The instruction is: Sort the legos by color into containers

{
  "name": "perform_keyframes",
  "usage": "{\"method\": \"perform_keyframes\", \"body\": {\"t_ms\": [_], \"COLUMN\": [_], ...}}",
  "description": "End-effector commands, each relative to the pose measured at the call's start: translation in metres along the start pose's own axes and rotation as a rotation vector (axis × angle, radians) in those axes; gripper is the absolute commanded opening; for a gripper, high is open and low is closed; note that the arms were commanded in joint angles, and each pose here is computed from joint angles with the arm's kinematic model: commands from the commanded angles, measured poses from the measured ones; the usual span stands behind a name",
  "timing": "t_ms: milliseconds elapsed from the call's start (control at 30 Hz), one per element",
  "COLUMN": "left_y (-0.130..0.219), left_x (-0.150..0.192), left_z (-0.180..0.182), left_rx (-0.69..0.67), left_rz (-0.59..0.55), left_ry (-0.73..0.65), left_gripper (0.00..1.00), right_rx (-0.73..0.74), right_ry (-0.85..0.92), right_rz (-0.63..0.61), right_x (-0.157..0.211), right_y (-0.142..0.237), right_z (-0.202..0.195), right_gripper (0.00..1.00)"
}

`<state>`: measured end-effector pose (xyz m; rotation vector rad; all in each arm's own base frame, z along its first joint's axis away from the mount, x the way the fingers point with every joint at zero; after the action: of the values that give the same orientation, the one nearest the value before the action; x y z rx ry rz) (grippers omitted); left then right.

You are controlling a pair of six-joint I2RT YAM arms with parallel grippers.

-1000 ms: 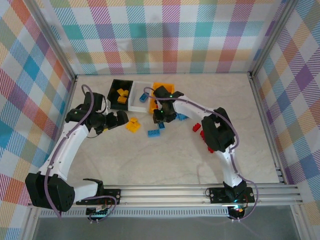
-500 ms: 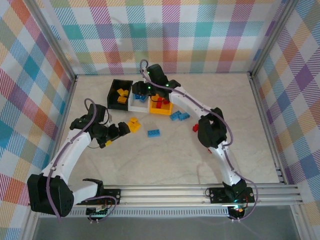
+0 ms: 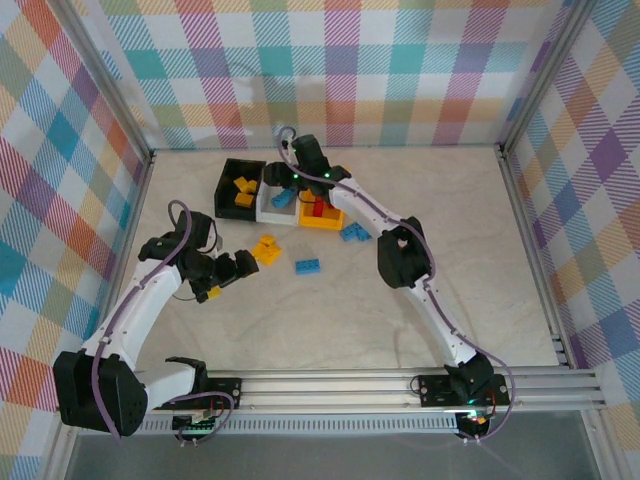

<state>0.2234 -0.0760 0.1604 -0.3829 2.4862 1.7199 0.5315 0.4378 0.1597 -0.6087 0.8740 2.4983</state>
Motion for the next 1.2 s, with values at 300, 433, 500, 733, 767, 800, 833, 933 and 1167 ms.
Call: {"method": "perform_keyframes", "body": {"t_ms": [300, 433, 500, 733, 767, 800, 833, 933, 1167], "left_y": [-0.017, -0.035, -0.044, -0.080, -0.084, -0.088, -0.092, -0.103, -0.124], "left_x": [-0.015, -0.032, -0.042, -0.085, -0.090, -0.097, -0.104, -0.124, -0.157], "left_z": [-0.003, -0.009, -0.010, -0.016, -0.017, -0.018, -0.018, -0.021, -0.031], "left_rx": [-0.026, -0.058, -0.081, -0.104, -0.107, -0.114, -0.122, -0.140, -0.166], "left_rz": [-0.002, 0.012, 0.030, 0.092, 0.094, 0.095, 0.099, 0.104, 0.084], "left_ry": [-0.017, -0.113, -0.173, -0.262, -0.274, -0.289, -0.305, -0.346, -0.446], "left_gripper": [1.00, 1.00, 1.00, 0.93, 0.93, 0.93, 0.93, 0.93, 0.84], "right_rx": [-0.065, -0.033, -0.003, 0.094, 0.099, 0.104, 0.110, 0.118, 0.136], "right_ry": [0.045, 0.023, 0.013, -0.021, -0.030, -0.037, -0.042, -0.046, -0.018], "right_rz": [0.090, 0.151, 0.169, 0.189, 0.186, 0.189, 0.190, 0.187, 0.190], "right_x": [0.004, 0.040, 0.058, 0.106, 0.108, 0.111, 0.113, 0.113, 0.109], "right_y": [0.095, 0.146, 0.169, 0.226, 0.230, 0.233, 0.235, 0.241, 0.248], "right_z": [0.050, 0.039, 0.027, -0.007, -0.009, -0.011, -0.012, -0.012, -0.010], "right_gripper": [0.61, 0.61, 0.62, 0.62, 0.62, 0.62, 0.62, 0.62, 0.62]}}
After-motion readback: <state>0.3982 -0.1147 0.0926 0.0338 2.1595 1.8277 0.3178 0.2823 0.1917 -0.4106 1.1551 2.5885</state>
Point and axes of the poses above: each hand's point on the last joint's axis, 136 mm out from that joint toward the fingers, its own y axis back along the fingers, its own z axis along the line the jaws close on, x = y × z, the point moved 3 cm from there along y, back along the fingers, and after that the axes turned 15 degrees about -y, right-handed, at the moved point
